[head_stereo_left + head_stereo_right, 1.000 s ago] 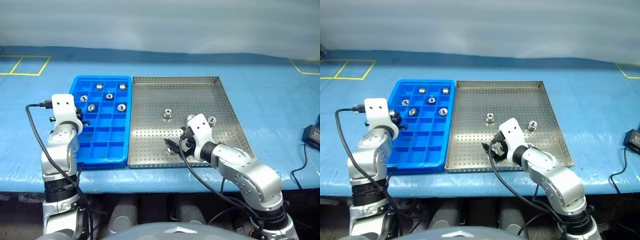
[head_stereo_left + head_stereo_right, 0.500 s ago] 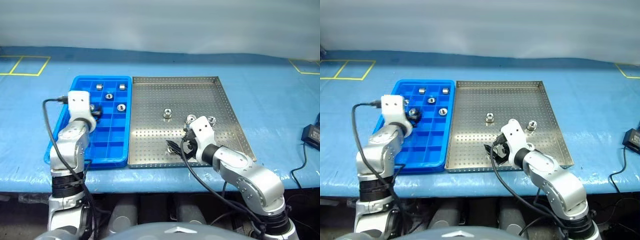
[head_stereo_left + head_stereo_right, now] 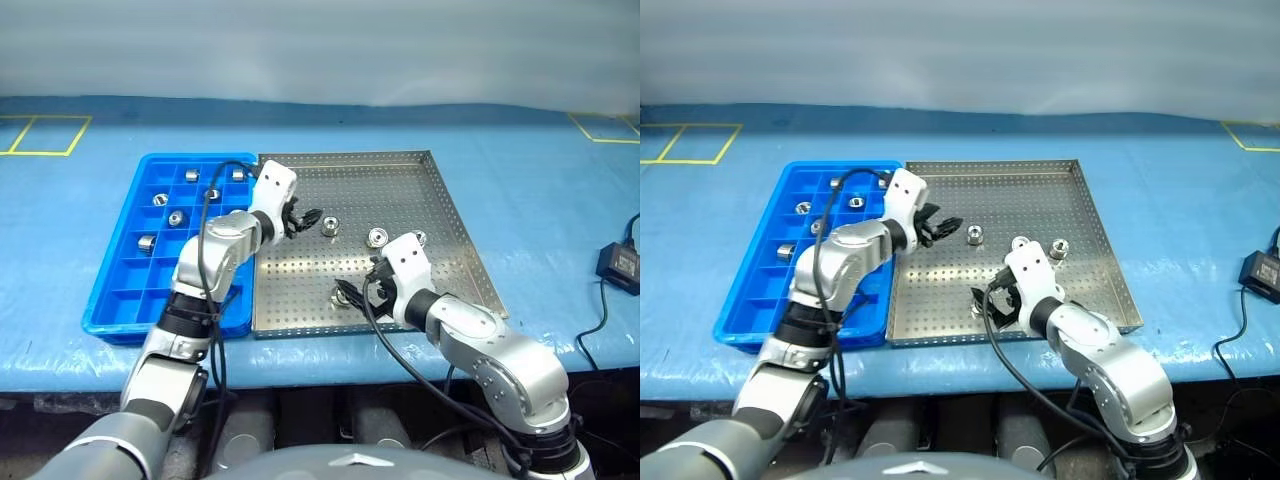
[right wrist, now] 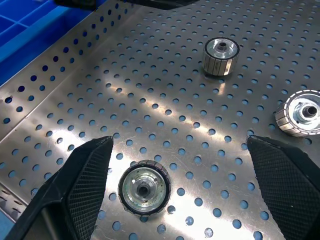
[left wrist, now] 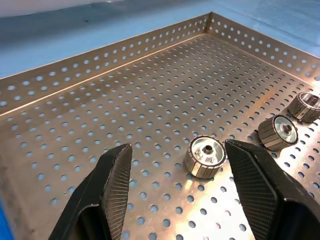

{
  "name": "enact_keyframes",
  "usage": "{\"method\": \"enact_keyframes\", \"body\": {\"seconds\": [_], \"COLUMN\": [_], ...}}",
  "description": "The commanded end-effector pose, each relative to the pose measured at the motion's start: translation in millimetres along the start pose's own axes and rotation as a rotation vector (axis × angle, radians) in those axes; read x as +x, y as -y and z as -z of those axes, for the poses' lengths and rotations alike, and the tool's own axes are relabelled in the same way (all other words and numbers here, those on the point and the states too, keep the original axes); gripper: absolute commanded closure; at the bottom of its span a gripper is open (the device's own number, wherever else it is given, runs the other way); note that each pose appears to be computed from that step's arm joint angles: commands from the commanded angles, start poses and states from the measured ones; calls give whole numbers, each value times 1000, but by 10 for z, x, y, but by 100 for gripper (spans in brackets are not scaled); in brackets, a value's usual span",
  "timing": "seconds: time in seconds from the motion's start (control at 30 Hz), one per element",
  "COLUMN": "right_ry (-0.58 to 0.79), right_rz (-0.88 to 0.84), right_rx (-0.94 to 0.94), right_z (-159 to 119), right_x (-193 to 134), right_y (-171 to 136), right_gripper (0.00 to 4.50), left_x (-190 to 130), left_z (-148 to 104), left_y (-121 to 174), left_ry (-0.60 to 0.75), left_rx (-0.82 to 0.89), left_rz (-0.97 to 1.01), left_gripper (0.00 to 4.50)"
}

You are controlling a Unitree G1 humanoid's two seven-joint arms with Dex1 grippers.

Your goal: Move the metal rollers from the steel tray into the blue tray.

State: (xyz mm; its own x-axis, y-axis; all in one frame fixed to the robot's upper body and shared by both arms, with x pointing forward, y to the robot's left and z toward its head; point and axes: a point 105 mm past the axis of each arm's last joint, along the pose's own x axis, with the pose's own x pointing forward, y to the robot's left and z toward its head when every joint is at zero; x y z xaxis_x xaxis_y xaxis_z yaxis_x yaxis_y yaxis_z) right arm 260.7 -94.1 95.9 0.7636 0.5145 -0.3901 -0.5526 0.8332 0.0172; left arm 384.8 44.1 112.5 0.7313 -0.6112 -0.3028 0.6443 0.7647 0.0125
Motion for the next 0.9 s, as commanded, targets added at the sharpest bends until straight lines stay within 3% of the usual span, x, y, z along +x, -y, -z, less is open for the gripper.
{"method": "enact_keyframes", "body": {"seconds": [0.03,0.53,0.63,0.73,0.9], "right_ry": [64,76,76,76,75], "right_rz": [28,47,45,40,31], "right_rx": [-16,-6,-6,-6,-7], "right_z": [-127,-129,-131,-132,-136], "right_x": [-64,-83,-79,-72,-55], "right_y": [22,23,20,12,0], "right_gripper": [0,0,0,0,0], "left_x": [169,462,438,404,270], "left_z": [-95,300,348,328,90], "left_y": [95,103,89,47,-62], "left_ry": [43,-116,-141,-134,-41], "left_rx": [72,92,106,109,103], "left_rz": [15,-38,-41,-63,-117], "left_gripper": [129,129,186,281,281]}}
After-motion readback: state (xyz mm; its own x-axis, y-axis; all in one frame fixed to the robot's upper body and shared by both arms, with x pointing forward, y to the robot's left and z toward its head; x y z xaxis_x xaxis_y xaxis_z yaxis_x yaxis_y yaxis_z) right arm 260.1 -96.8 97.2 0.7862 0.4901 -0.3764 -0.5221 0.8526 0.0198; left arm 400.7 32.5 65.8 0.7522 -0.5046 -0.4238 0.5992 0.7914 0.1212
